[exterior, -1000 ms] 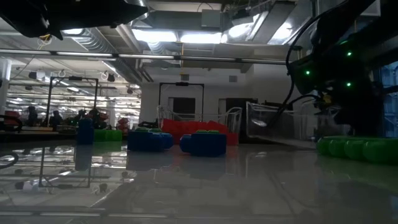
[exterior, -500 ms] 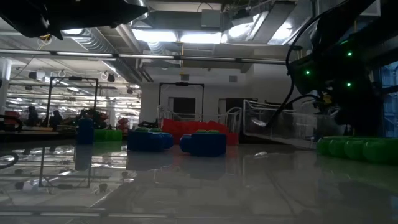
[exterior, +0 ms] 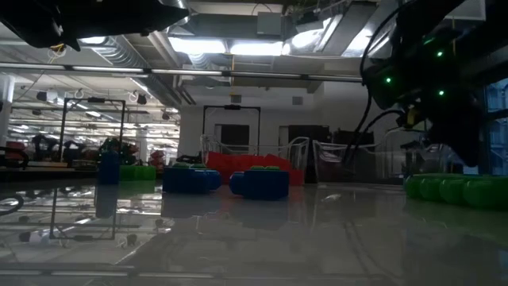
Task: Sort blocks
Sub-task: Adjust the top right transparent bin
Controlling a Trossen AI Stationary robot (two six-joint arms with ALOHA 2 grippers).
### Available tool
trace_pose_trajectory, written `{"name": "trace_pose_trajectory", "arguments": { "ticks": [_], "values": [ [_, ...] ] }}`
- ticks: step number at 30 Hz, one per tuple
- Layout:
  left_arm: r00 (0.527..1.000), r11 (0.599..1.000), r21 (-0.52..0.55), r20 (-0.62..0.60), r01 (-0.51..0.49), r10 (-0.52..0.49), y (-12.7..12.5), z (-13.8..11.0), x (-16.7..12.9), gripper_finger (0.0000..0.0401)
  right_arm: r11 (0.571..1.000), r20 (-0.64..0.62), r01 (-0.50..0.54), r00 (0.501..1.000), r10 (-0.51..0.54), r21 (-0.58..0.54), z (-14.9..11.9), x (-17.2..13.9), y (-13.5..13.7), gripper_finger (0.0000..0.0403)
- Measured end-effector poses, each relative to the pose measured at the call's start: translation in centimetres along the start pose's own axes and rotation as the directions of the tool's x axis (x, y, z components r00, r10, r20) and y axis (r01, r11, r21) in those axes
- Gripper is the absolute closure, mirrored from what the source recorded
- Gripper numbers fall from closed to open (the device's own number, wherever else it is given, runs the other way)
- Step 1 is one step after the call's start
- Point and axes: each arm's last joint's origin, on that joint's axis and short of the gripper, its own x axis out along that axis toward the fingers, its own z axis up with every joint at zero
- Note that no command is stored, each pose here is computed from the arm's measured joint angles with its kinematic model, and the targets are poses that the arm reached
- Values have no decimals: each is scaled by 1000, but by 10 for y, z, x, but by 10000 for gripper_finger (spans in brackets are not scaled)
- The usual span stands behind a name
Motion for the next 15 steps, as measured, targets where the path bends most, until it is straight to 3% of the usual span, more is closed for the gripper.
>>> {"name": "trace_pose_trajectory", "arguments": {
  "ticks": [6,15],
  "values": [
    [1000,1000,0,-5,3,-3,0,-1,0,148,999,52,-13,999,15,-47,-16,-8,21,110],
    [1000,1000,-4,-5,2,-2,0,0,0,148,998,148,55,987,-59,31,-24,12,28,110]
  ]
}}
